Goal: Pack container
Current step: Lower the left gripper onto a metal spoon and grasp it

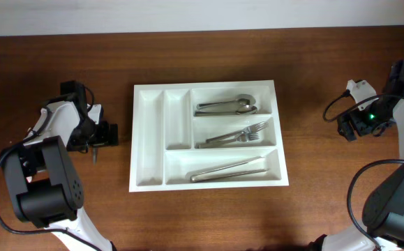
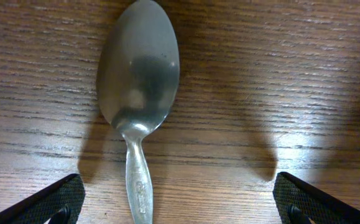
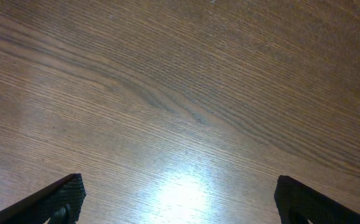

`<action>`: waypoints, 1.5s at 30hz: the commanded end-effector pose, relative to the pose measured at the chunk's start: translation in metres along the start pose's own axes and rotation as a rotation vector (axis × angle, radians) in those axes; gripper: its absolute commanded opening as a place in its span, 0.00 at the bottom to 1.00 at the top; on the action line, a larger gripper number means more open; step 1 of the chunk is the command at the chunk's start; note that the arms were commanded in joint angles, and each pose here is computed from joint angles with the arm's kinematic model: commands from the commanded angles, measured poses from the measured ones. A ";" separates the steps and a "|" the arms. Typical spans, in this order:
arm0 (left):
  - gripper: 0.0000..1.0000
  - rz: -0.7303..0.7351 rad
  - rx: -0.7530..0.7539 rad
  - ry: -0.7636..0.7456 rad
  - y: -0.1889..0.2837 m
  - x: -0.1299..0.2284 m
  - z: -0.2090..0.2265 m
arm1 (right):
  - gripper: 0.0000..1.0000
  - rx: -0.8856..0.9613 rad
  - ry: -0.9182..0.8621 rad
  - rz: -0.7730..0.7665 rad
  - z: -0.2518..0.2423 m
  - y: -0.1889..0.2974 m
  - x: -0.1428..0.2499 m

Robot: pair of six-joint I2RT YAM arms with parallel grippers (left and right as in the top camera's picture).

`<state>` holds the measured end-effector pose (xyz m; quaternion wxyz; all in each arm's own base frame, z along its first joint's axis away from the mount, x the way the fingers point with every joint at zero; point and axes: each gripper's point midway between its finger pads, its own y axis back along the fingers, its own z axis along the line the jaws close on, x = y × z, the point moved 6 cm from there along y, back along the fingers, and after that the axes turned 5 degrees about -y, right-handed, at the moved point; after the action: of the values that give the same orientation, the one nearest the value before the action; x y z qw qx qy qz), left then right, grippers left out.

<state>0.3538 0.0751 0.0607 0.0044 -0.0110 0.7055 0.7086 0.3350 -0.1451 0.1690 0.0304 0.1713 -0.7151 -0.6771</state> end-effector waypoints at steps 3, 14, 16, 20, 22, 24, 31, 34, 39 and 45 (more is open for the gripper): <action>0.99 -0.011 0.020 0.009 0.000 0.001 0.005 | 0.99 -0.018 0.007 -0.004 0.002 -0.002 0.000; 0.99 -0.009 0.019 0.070 -0.001 0.008 0.029 | 0.99 -0.018 0.007 -0.004 0.002 -0.002 0.000; 0.99 -0.012 0.018 0.065 -0.001 0.007 0.029 | 0.99 -0.018 0.007 -0.004 0.002 -0.002 0.000; 0.99 -0.021 0.012 0.059 -0.001 0.005 0.028 | 0.99 -0.018 0.007 -0.004 0.002 -0.002 0.000; 0.99 -0.025 0.011 0.058 -0.002 0.004 0.028 | 0.99 -0.018 0.007 -0.004 0.002 -0.002 0.000; 0.99 -0.027 0.011 0.058 -0.002 0.003 0.028 | 0.99 -0.018 0.007 -0.004 0.002 -0.002 0.000; 0.99 -0.023 -0.007 0.045 -0.002 0.003 0.025 | 0.99 -0.018 0.007 -0.004 0.002 -0.002 0.000; 1.00 -0.027 -0.008 0.032 -0.002 0.001 0.021 | 0.99 -0.018 0.007 -0.004 0.002 -0.002 0.000; 1.00 -0.019 -0.063 0.019 -0.002 -0.001 0.016 | 0.99 -0.018 0.007 -0.004 0.002 -0.002 0.000; 1.00 -0.015 -0.074 0.035 -0.001 0.000 0.019 | 0.99 -0.018 0.007 -0.004 0.002 -0.002 0.000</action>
<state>0.3576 0.0899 0.0611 0.0061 -0.0281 0.6864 0.7267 0.3349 -0.1450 0.1689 0.0304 0.1711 -0.7150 -0.6772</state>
